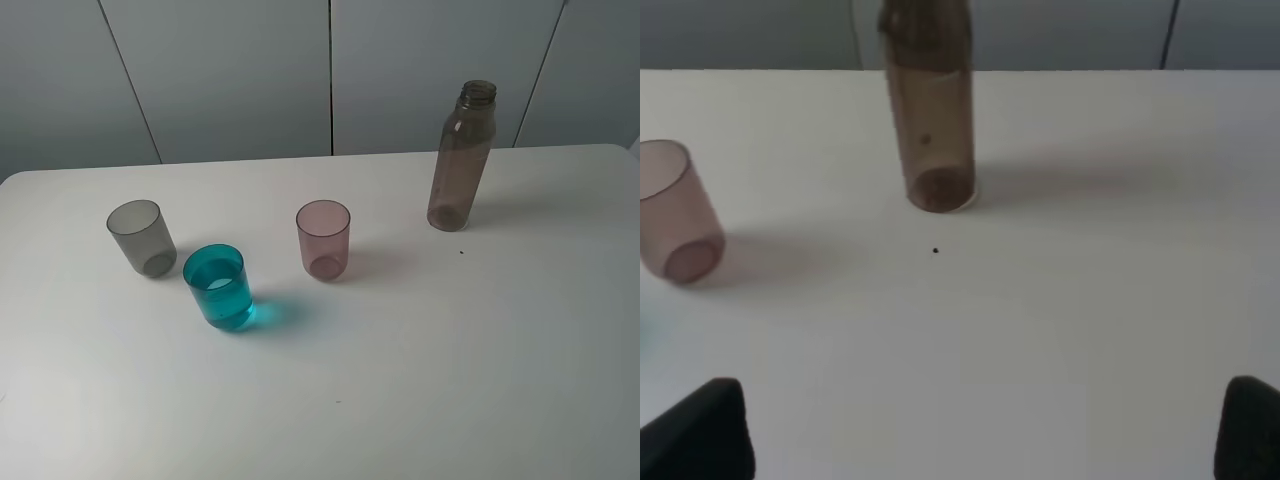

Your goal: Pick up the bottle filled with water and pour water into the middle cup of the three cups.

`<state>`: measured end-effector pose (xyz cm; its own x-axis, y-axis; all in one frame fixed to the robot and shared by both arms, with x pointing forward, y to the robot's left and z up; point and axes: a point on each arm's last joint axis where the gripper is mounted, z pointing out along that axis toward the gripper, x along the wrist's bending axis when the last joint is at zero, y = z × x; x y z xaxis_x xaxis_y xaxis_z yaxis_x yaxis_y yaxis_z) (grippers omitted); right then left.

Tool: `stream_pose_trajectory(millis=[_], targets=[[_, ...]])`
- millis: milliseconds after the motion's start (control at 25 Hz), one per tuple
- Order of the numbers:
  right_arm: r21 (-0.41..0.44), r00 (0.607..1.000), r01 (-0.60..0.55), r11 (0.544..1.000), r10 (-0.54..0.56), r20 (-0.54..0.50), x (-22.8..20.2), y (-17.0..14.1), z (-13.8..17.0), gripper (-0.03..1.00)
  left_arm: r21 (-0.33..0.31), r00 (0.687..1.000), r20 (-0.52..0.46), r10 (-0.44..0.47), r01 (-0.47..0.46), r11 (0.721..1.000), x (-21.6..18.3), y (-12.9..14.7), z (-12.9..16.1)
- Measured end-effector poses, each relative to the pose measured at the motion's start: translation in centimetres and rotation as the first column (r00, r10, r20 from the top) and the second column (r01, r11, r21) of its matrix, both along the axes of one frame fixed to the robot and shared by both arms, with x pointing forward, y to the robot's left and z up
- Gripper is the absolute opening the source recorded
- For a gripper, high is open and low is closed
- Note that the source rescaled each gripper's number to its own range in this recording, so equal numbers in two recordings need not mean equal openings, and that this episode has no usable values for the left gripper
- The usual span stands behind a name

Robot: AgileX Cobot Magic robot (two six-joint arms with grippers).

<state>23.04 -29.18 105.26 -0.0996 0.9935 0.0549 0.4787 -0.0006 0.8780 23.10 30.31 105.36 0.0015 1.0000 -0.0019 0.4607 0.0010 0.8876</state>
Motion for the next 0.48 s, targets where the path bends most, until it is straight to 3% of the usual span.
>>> stream_pose_trajectory(millis=[480], targets=[[-0.016,1.000,0.021,1.000,-0.021,0.001,0.02,-0.12,-0.01,1.00,0.000,1.000,0.000,0.000,0.000,1.000,0.00,0.00,0.00]])
